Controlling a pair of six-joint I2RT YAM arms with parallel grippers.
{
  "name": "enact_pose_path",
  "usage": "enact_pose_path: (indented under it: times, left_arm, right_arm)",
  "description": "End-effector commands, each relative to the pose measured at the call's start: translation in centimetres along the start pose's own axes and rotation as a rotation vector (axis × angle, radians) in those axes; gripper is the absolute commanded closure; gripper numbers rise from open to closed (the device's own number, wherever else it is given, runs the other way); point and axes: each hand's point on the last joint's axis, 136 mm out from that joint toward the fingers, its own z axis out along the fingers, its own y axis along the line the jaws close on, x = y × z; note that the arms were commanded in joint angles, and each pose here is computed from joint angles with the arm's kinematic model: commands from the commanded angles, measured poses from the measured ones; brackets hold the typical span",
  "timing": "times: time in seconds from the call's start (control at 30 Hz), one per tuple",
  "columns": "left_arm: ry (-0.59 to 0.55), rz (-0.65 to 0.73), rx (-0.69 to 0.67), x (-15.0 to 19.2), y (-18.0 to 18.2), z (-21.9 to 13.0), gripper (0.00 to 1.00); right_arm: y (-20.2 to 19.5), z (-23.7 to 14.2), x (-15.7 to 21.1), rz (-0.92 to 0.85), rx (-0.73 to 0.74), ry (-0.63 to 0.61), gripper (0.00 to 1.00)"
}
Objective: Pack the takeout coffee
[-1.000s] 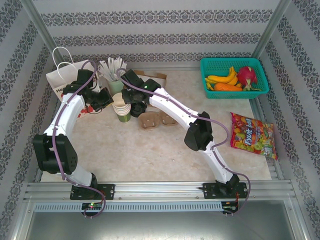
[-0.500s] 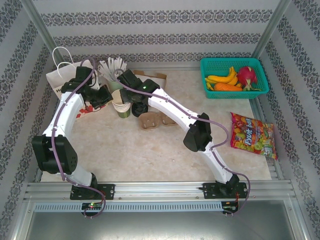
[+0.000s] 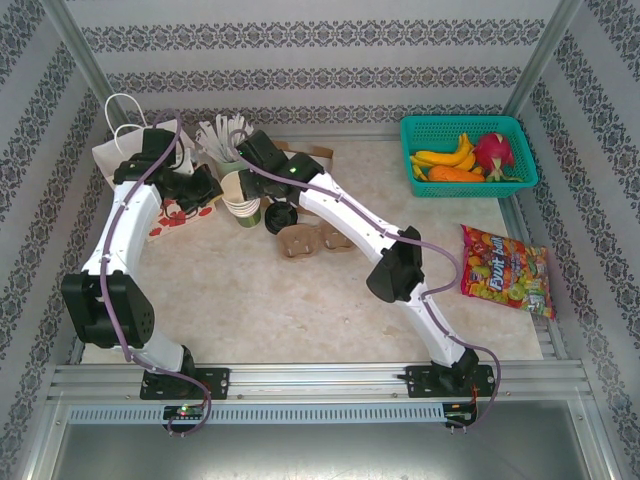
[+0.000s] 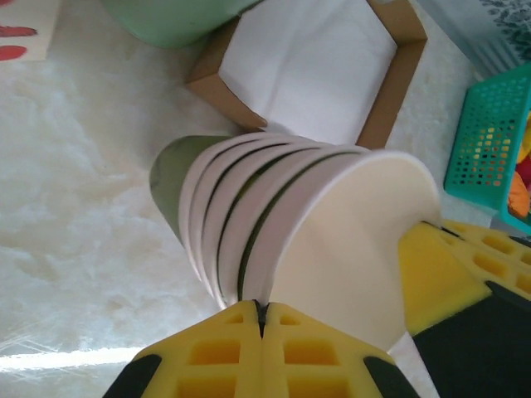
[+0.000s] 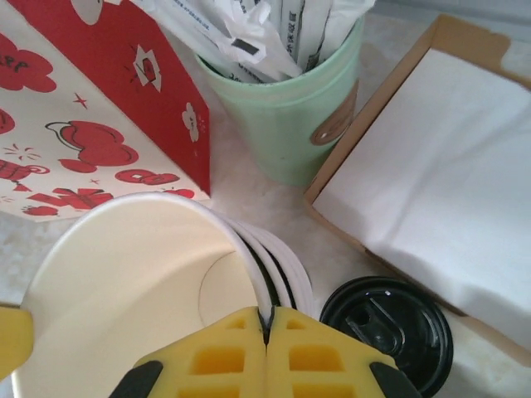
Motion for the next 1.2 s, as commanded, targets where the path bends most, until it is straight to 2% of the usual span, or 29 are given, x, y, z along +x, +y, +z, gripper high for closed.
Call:
enact_pose_path:
  times: [0.0, 0.07, 0.1, 0.13, 0.17, 0.2, 0.23, 0.27, 0.3, 0.33, 0.4, 0.6, 0.8, 1.0, 1.17]
  left_arm:
    - [-0.039, 0.047, 0.016, -0.8, -0.9, -1.5, 1.00]
    - [-0.032, 0.054, 0.002, -0.7, -0.7, -1.6, 1.00]
    - [-0.029, 0.057, 0.001, -0.6, -0.7, -1.6, 1.00]
    - [-0.028, 0.057, 0.006, -0.5, -0.7, -1.6, 0.98]
    - [-0.030, 0.062, 0.006, -0.5, -0.7, -1.6, 0.94]
    - [-0.032, 0.070, 0.005, -0.5, -0.7, -1.7, 0.91]
    - [-0.039, 0.086, 0.008, -0.6, -0.9, -1.9, 0.86]
    - [-0.047, 0.101, 0.009, -0.7, -0.9, -2.1, 0.80]
    - [-0.061, 0.115, 0.011, -0.8, -1.0, -2.3, 0.73]
    - [-0.076, 0.130, 0.006, -0.9, -0.9, -2.5, 0.67]
    - [-0.098, 0.156, -0.007, -1.1, -0.7, -2.8, 0.60]
    - [-0.138, 0.172, -0.052, -1.3, 0.2, -3.3, 0.39]
    - [-0.246, 0.168, -0.076, -1.5, 0.0, -6.0, 0.03]
    - [-0.331, 0.110, -0.186, -1.7, 1.6, -8.2, 0.01]
    - [-0.343, 0.062, -0.167, -0.9, 1.4, -8.9, 0.00]
  right_arm:
    - [2.6, -1.1, -0.6, 0.044, -0.171, 0.030, 1.00]
    - [-0.2, -1.0, -1.3, -0.036, 0.059, -0.072, 1.00]
    - [0.0, -1.1, -1.2, -0.048, 0.046, -0.068, 1.00]
    - [1.9, -0.9, -0.6, -0.003, -0.137, 0.004, 1.00]
    - [3.0, -0.9, -0.4, 0.062, -0.262, 0.053, 1.00]
    - [1.7, -0.9, -0.4, 0.062, -0.176, 0.040, 1.00]
    - [-0.1, -1.0, -0.9, 0.008, -0.019, -0.026, 1.00]
    - [0.1, -1.1, -1.0, 0.003, -0.040, -0.027, 1.00]
    - [1.2, -1.0, -0.9, 0.040, -0.146, 0.008, 1.00]
    - [1.2, -1.1, -0.8, 0.059, -0.159, 0.023, 1.00]
    - [0.3, -1.2, -0.8, -0.012, -0.044, -0.009, 1.00]
    - [0.6, -0.9, -0.6, 0.014, -0.084, 0.009, 1.00]
    - [1.4, -4.6, -3.2, 0.003, -0.121, -0.075, 1.00]
    - [1.0, -9.9, -5.2, -0.024, -0.117, -0.175, 1.00]
    - [-0.7, -13.3, -4.1, -0.020, -0.082, -0.203, 1.00]
